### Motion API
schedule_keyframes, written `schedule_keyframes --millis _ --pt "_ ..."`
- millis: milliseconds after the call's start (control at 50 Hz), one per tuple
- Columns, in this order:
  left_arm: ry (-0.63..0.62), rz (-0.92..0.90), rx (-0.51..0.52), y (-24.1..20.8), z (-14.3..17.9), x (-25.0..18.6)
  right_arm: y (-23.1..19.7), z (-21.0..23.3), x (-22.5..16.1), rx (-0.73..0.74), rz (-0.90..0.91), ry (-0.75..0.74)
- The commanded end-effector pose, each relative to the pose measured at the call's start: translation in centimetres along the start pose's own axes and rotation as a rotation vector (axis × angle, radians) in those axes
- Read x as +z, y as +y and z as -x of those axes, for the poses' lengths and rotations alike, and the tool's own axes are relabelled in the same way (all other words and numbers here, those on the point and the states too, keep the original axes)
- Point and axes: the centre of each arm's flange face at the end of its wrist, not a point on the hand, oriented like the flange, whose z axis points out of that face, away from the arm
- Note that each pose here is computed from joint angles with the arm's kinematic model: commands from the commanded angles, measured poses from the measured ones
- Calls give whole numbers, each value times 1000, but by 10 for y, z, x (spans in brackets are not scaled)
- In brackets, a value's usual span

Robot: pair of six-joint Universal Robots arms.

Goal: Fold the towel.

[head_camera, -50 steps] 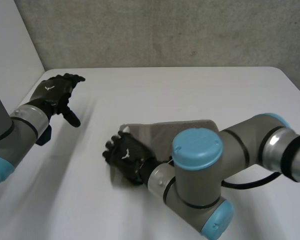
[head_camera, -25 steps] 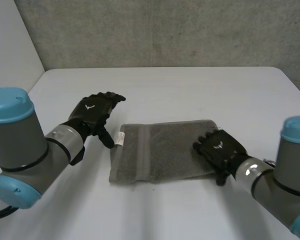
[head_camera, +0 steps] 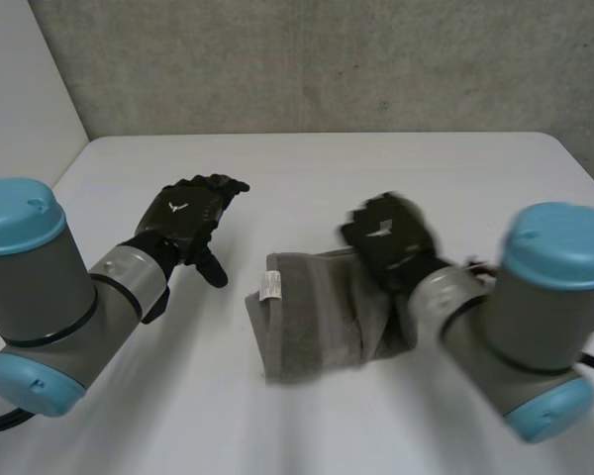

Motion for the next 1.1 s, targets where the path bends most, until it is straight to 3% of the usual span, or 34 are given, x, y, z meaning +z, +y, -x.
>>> schedule_keyframes --millis 20,160,300,340,480,600,720,900,1100 --pt "-33 -20 1 -7 9 -1 -27 100 -8 -101 -73 -296" --pt "-78 -31 -1 -12 15 -2 -15 128 -17 -147 -81 -407" --pt "-78 -40 -4 -15 14 -2 -24 101 -19 -120 -76 -323" --pt "-74 -47 -3 -16 13 -1 -22 68 -17 -58 -51 -240" --pt "-33 -106 -13 -35 -2 2 -21 20 -22 123 -21 -119" --pt "78 -117 -105 -39 -42 7 -4 -19 -23 347 53 -31" --pt "170 41 -190 -13 -86 10 7 -31 -26 512 130 -68" --pt "88 157 -208 7 -109 22 21 -39 -24 610 174 -128" --pt "-27 253 -158 40 -104 20 45 -41 -5 627 222 -130"
